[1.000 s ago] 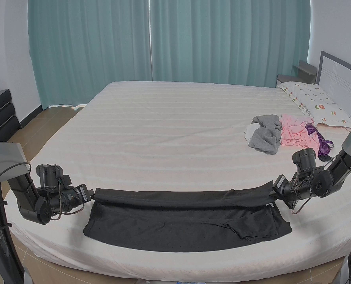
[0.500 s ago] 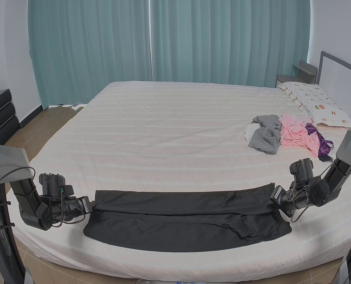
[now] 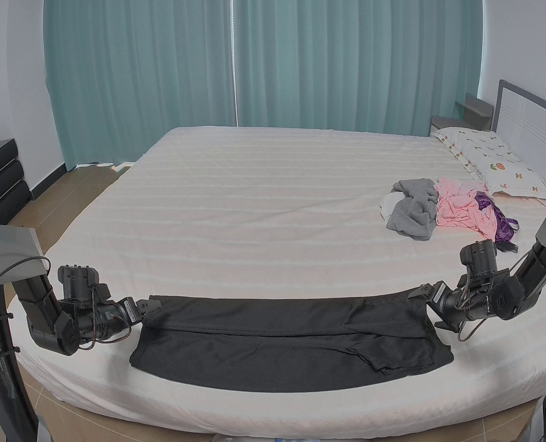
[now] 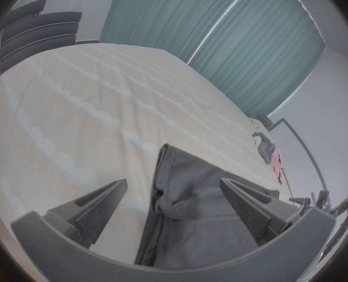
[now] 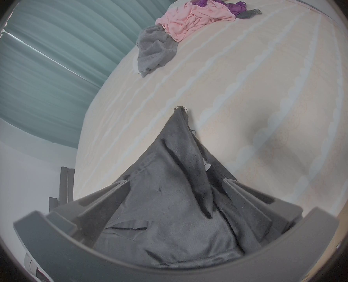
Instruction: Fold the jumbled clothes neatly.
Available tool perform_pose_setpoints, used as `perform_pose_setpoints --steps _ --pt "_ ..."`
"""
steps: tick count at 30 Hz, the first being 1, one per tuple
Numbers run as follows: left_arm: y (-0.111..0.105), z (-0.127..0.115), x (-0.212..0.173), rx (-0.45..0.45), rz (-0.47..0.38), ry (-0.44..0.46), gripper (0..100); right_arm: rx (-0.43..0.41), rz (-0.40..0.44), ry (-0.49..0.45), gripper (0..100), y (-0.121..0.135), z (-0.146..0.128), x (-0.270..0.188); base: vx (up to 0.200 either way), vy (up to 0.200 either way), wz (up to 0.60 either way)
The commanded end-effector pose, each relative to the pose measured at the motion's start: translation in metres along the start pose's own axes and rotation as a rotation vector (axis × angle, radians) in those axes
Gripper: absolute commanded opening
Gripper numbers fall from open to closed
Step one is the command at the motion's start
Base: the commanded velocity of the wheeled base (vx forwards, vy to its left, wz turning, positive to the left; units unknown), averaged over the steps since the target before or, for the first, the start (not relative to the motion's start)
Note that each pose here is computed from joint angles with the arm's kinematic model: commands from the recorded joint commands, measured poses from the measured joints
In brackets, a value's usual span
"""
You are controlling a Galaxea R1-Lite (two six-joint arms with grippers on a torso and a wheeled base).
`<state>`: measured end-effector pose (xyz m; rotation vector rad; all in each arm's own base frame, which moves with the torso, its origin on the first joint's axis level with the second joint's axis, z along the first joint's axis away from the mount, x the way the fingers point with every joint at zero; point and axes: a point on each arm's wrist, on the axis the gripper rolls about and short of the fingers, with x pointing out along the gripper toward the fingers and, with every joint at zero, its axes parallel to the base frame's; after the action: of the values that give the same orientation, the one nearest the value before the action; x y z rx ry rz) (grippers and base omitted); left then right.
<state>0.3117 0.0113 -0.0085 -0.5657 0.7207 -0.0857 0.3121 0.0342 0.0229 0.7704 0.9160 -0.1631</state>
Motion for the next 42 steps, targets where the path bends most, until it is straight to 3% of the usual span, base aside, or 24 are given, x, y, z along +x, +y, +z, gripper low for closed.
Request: perform_pose_setpoints --steps 1,5,9,21,28,36,37,42 --pt "-0.01 0.017 -0.002 -0.029 -0.036 -0.061 100 -0.003 0.039 -0.016 100 -0.004 -0.008 -0.016 0.0 0.0 0.0" --pt "-0.009 0.014 0.012 -0.026 -0.033 -0.033 100 0.0 0.08 -0.017 100 -0.009 -0.014 -0.014 0.0 0.0 0.0" --pt "-0.008 0.006 0.028 -0.036 -0.001 0.065 100 0.023 0.088 -0.011 100 -0.014 -0.018 -0.007 0.0 0.0 0.0" --pt "-0.003 -0.015 0.029 0.055 -0.001 0.147 100 0.03 0.079 0.002 100 -0.017 -0.02 -0.005 0.0 0.0 0.0" --pt "-0.014 -0.014 0.015 0.088 -0.033 0.109 100 0.03 0.083 0.014 100 -0.018 -0.022 -0.008 0.0 0.0 0.0" --pt "-0.012 -0.017 0.016 0.096 -0.032 0.108 100 0.032 0.087 0.029 100 -0.019 -0.024 -0.008 0.0 0.0 0.0" --pt "-0.013 -0.017 0.016 0.096 -0.033 0.105 0 0.033 0.086 0.03 100 -0.02 -0.023 -0.008 0.0 0.0 0.0" --pt "-0.014 -0.017 0.012 0.098 -0.028 0.102 0 0.041 0.078 0.031 100 -0.023 -0.024 -0.009 0.0 0.0 0.0"
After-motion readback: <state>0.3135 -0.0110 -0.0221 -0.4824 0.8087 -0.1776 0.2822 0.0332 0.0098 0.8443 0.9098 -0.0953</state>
